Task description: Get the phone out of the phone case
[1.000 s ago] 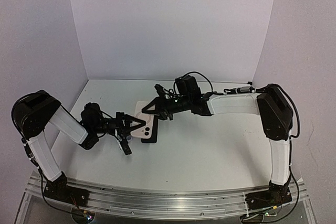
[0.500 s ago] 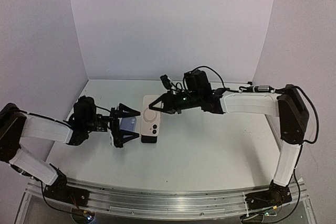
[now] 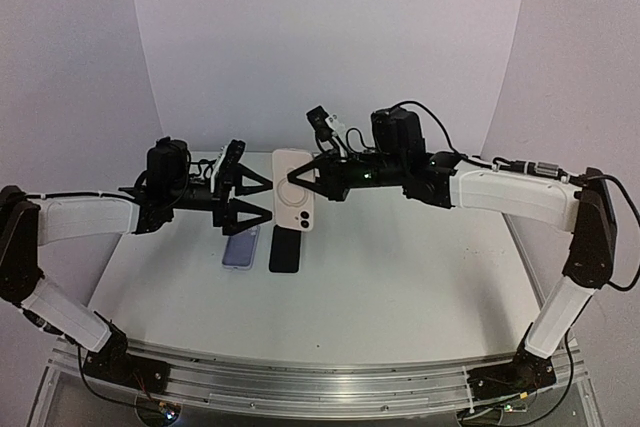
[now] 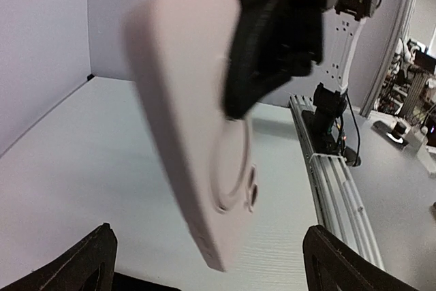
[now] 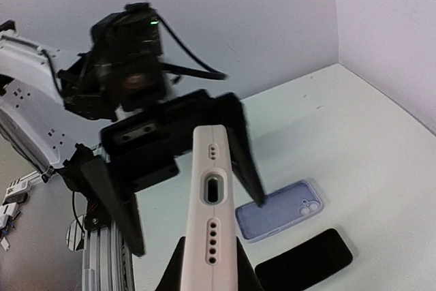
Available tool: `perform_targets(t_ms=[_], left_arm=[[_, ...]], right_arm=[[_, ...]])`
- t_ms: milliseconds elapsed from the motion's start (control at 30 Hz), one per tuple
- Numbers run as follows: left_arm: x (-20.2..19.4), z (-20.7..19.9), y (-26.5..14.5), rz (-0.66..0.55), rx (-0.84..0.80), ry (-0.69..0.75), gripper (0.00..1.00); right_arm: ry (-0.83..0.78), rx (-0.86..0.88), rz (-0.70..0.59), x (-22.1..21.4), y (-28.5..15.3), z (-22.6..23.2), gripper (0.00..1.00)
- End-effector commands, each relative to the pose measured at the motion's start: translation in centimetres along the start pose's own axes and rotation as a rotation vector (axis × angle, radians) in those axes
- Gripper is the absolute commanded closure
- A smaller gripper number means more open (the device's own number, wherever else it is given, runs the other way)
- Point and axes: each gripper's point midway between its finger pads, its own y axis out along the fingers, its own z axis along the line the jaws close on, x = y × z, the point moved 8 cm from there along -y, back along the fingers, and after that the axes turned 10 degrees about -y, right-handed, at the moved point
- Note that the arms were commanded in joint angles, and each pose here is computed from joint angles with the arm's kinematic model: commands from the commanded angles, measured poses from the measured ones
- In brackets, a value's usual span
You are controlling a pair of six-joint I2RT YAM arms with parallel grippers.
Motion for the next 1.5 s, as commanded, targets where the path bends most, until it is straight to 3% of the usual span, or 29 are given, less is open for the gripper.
perform_targets(t_ms=[0,200,367,433,600,667,800,867,1033,1167,1333,1467], left_arm=[[3.6,0.7,1.1,-0.067,-0.050,-0.124,0.07],[4.0,-0.9,1.6,-0.083,-0.176,-0.050,0.42],[3.9,-1.7,2.2,-0.079,-0.239,-0.066,0.49],[4.1,-1.8,2.4,-0.086,-0.244,-0.056,0.57],[4.4,-1.7,2.4,-0.101,-0.221,-0.059,0.99],[4.3,-1.5,2.4,-0.101,-0.200,-0.073,1.00],[3.9,-0.7,2.3,-0.094,-0.067,-0.040,1.00],[3.7,-0.4,2.0,-0.089,0.019,0.074,1.00],[4.1,-0.1,1.2,-0.114,0.181,0.451,1.00],[4.5,-0.5,0.8,-0.144,0.218,0.705,1.00],[4.7,-0.9,0.7,-0.151,0.200,0.751,1.00],[4.6,-1.2,0.5,-0.151,0.194,0.743,1.00]], right_arm=[[-0.218,0.085,-0.234,6.2,-1.5,2.3,1.00],[-0.201,0.112,-0.265,6.5,-0.9,2.3,1.00],[-0.186,0.134,-0.283,6.7,-0.3,2.1,1.00],[-0.179,0.141,-0.282,6.6,-0.1,2.0,1.00],[-0.164,0.128,-0.274,6.1,0.1,1.9,1.00],[-0.150,0.092,-0.264,5.8,0.0,1.6,0.98],[-0.171,-0.089,-0.183,4.8,-1.3,0.8,0.47],[-0.289,-0.145,-0.151,4.6,-2.6,1.1,0.36],[-0.741,-0.136,-0.091,2.2,-3.5,4.1,0.27],[-0.869,-0.200,-0.112,2.7,-3.7,4.3,0.26],[-0.904,-0.266,-0.161,3.6,-3.1,3.8,0.35],[-0.896,-0.314,-0.175,3.9,-2.7,3.3,0.49]])
